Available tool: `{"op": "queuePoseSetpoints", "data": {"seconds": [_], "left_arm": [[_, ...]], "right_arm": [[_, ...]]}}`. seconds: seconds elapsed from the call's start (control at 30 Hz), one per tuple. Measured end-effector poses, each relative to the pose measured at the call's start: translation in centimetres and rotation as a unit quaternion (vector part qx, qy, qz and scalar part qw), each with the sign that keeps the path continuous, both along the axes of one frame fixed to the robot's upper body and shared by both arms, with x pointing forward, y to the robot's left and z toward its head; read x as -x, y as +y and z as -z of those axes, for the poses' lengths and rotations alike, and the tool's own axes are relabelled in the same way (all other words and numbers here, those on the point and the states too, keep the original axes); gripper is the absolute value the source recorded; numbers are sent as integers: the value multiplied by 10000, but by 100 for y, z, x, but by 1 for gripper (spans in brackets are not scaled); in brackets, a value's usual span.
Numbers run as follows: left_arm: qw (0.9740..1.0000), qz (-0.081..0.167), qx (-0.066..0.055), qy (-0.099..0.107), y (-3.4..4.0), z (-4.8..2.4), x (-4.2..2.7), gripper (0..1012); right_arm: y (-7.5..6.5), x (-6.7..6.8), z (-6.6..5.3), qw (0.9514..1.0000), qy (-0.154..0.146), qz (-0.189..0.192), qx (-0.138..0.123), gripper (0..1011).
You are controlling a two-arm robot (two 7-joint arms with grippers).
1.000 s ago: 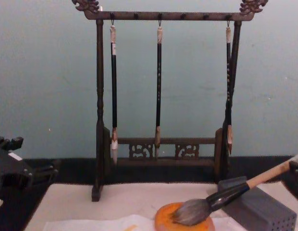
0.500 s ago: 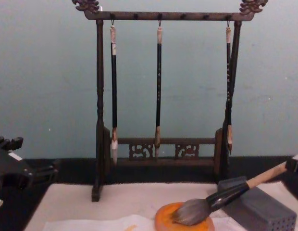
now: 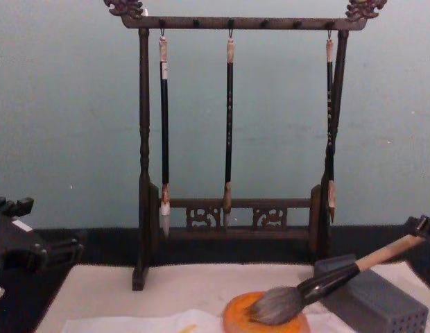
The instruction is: Pick up the brush from the inkstone, write on the paper, then place the brush back to its original position.
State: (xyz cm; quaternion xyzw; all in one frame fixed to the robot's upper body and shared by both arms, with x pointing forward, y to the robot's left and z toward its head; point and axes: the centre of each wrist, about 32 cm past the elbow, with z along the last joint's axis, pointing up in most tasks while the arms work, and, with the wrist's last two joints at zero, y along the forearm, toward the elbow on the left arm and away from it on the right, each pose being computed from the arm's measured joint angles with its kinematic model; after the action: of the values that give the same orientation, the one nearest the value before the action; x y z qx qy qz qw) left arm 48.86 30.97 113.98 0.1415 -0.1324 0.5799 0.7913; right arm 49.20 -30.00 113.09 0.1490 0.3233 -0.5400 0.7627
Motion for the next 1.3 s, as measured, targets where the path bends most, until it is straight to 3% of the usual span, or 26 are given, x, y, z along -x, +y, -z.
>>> {"op": "queuePoseSetpoints", "data": {"seconds": [0.33,0.73,1.3], "left_arm": [[10000,0,0,0,0,0,0,1001],[10000,0,0,0,0,0,0,1001],[10000,0,0,0,0,0,0,1001]], "right_arm": [[118,-122,58,9978,194,215,-593,1000],[261,-312,148,9939,314,362,-996,1000],[338,-270,165,9923,328,375,-1130,1000]]}}
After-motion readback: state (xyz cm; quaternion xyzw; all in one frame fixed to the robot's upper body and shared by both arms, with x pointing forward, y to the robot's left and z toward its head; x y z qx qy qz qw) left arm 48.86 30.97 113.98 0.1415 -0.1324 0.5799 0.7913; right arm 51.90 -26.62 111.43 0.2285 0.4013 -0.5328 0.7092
